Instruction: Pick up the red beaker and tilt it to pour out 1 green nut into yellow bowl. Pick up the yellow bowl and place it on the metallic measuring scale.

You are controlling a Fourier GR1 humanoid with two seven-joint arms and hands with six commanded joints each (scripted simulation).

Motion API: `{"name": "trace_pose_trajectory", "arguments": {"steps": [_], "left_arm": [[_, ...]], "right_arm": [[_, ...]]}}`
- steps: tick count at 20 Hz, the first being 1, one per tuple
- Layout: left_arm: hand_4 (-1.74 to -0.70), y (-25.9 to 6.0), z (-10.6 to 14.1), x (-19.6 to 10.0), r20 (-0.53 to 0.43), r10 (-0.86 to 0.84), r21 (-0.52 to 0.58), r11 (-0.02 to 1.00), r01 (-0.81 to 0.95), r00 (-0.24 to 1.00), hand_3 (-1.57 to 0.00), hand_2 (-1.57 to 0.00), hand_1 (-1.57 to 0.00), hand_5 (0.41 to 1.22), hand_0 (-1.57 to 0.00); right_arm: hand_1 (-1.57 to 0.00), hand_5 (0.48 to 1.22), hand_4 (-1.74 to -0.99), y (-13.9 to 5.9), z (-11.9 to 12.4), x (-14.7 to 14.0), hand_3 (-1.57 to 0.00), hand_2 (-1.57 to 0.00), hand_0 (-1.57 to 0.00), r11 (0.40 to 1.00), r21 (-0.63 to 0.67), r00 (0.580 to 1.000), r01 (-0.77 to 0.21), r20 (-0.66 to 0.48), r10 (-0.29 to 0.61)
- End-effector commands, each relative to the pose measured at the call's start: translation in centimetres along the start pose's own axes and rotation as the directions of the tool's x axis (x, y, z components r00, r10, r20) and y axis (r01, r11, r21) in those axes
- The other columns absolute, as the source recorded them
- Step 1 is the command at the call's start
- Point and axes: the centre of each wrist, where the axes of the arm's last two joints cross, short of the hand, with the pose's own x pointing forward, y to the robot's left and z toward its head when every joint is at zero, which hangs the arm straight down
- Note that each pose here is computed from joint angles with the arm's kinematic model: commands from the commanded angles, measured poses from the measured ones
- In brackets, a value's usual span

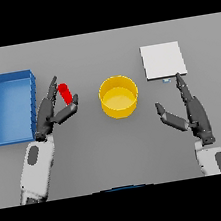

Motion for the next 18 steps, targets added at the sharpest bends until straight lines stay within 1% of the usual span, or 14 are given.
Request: {"name": "trace_pose_trajectory", "arguments": {"steps": [1, 3, 7, 8, 9, 11, 12, 14, 15, 16, 17, 18], "left_arm": [[-1.3, -0.1, -0.5, -0.1, -0.006, -0.002, -0.005, 1.0, 0.002, 1.0, 0.0, 0.0, 0.0, 0.689, 0.0], [-1.3, -0.3, -1.0, -0.1, -0.005, -0.01, -0.008, 1.0, 0.01, 1.0, 0.0, 0.0, 0.0, 0.69, 0.0], [-1.29, -0.6, -2.3, 0.1, -0.014, -0.007, -0.014, 1.0, 0.007, 1.0, 0.0, 0.0, 0.0, 0.683, 0.0], [-1.29, -0.8, -2.9, 0.5, -0.018, -0.004, -0.02, 1.0, 0.004, 1.0, 0.0, 0.0, 0.0, 0.683, 0.0], [-1.3, -0.8, -3.1, 0.4, -0.008, 0.003, -0.024, 1.0, -0.003, 1.0, 0.0, 0.0, 0.0, 0.686, 0.0], [-1.32, -1.1, -3.2, 0.1, 0.009, 0.019, -0.028, 0.999, -0.019, 1.0, 0.0, 0.0, 0.0, 0.692, 0.0], [-1.33, -1.0, -3.5, 0.1, 0.011, 0.028, -0.025, 0.999, -0.027, 1.0, 0.0, 0.0, 0.0, 0.695, 0.0], [-1.35, -1.5, -3.8, -0.2, 0.007, 0.043, -0.017, 0.999, -0.043, 0.999, 0.0, 0.0, 0.0, 0.704, 0.0], [-1.38, -1.2, -3.7, -0.4, 0.025, 0.063, -0.004, 0.998, -0.063, 0.998, -0.03, -0.07, -0.03, 0.724, 0.0], [-1.41, -1.5, -4.0, -0.2, 0.023, 0.083, 0.005, 0.997, -0.083, 0.996, -0.12, -0.18, -0.15, 0.75, -0.12], [-1.45, -1.5, -4.3, -0.3, 0.007, 0.101, 0.015, 0.995, -0.101, 0.995, -0.29, -0.36, -0.33, 0.783, -0.29], [-1.45, -1.5, -4.6, 0.1, -0.006, 0.095, 0.031, 0.995, -0.095, 0.995, -0.55, -0.52, -0.48, 0.871, -0.44]], "right_arm": [[0.0, 0.642, -1.27, 0.1, -0.1, 0.0, 0.0, 0.0, 0.0, 1.0, 0.001, 1.0, 0.003, 0.003, -0.003], [0.0, 0.646, -1.271, -0.2, 0.0, 0.3, 0.0, 0.0, 0.0, 1.0, 0.001, 1.0, -0.003, 0.028, 0.003], [0.0, 0.641, -1.268, 0.3, 0.3, 0.4, 0.0, 0.0, 0.0, 1.0, 0.004, 1.0, 0.016, 0.02, -0.016], [0.0, 0.638, -1.265, 0.4, 0.2, 0.4, 0.0, 0.0, 0.0, 1.0, 0.001, 1.0, 0.017, 0.004, -0.017], [0.0, 0.639, -1.268, 0.5, 0.1, 0.4, 0.0, 0.0, 0.0, 1.0, -0.003, 1.0, 0.02, -0.004, -0.02], [0.0, 0.64, -1.264, -0.4, 0.0, 0.1, 0.0, 0.0, 0.0, 1.0, -0.013, 1.0, 0.006, -0.003, -0.006], [0.0, 0.64, -1.264, -0.1, 0.4, 0.2, 0.0, 0.0, 0.0, 1.0, -0.008, 1.0, 0.007, 0.004, -0.006], [0.0, 0.641, -1.261, -0.1, 0.2, 0.2, 0.0, 0.0, 0.0, 1.0, -0.017, 1.0, 0.003, 0.003, -0.003], [0.0, 0.642, -1.259, -0.2, 0.2, 0.2, 0.0, 0.0, 0.0, 1.0, -0.013, 1.0, 0.002, 0.008, -0.002], [0.0, 0.642, -1.26, -0.3, 0.2, 0.1, 0.0, 0.0, 0.0, 1.0, -0.015, 1.0, 0.003, 0.003, -0.003], [0.0, 0.644, -1.258, -0.1, 0.6, 0.0, 0.0, 0.0, 0.0, 1.0, -0.004, 1.0, -0.006, 0.013, 0.006], [0.0, 0.645, -1.257, -0.2, 0.4, 0.2, 0.0, 0.0, 0.0, 1.0, -0.009, 1.0, -0.004, 0.013, 0.004]]}}
